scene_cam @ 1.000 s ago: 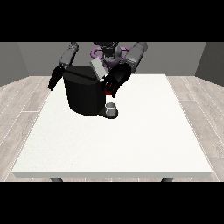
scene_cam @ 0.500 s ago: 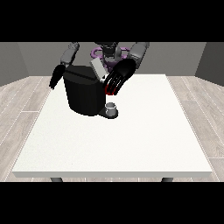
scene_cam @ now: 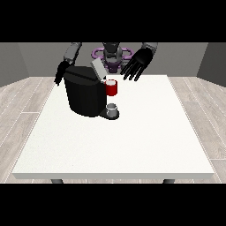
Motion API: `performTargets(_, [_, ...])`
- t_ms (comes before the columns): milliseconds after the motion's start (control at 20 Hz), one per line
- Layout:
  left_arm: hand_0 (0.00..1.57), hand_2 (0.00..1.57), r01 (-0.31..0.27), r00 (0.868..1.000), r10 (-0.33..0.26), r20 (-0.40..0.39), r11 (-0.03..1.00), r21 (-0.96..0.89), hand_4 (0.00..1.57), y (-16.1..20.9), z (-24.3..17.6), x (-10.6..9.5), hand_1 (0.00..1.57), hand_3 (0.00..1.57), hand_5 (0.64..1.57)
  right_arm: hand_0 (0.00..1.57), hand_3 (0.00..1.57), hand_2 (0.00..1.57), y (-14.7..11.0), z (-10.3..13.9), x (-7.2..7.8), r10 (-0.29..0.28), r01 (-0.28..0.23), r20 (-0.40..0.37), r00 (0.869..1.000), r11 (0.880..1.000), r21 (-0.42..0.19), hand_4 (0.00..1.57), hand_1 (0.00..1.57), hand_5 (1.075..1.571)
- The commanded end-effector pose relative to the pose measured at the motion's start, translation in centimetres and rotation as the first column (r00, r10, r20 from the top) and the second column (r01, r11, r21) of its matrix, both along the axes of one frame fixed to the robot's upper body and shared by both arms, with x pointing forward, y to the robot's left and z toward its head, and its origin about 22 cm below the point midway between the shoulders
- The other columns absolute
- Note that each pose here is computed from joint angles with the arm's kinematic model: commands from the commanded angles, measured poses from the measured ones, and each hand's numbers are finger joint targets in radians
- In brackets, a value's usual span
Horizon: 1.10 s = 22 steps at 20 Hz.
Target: Insert the coffee pod into the coffee machine and close the lid
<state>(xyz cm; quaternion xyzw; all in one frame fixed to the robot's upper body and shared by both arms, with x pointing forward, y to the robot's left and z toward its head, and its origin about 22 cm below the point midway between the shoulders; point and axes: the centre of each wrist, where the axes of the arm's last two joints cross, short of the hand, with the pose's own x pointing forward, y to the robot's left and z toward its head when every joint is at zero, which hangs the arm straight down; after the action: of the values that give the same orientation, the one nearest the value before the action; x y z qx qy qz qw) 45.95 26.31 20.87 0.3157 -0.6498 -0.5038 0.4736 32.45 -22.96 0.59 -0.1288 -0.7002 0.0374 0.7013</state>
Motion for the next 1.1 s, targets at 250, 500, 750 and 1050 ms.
performTargets(250, [0.00,0.00,-0.039,0.965,-0.135,-0.225,0.774,-0.632,0.42,-5.0,-14.8,-2.9,0.00,0.00,1.571,0.00,0.00,0.00,-2.4,-5.7,-4.6,-0.088,0.093,-0.162,0.983,0.995,0.024,0.00,0.00,1.571])
performTargets(500, [0.00,0.00,-0.219,0.920,-0.160,-0.358,0.548,-0.808,0.27,-4.0,-23.3,-7.3,0.00,0.00,1.571,0.00,0.00,0.00,-3.0,-5.4,-5.3,-0.092,0.098,-0.118,0.989,0.994,0.052,0.00,0.00,1.571])
performTargets(750, [0.00,0.00,-0.357,0.861,-0.126,-0.492,0.540,-0.762,0.37,-2.4,-28.1,-11.3,0.00,0.00,1.571,0.00,0.00,0.00,-0.4,-2.9,-4.5,0.100,-0.091,-0.088,0.991,0.991,0.099,0.00,0.00,1.571])
performTargets(1050, [0.00,0.00,-0.317,0.867,-0.184,-0.464,0.516,-0.796,0.41,-3.8,-26.5,-10.6,0.00,0.00,1.571,0.00,0.00,0.00,-4.1,1.5,-1.3,0.115,-0.115,-0.021,0.993,0.993,-0.001,0.25,0.00,1.571])
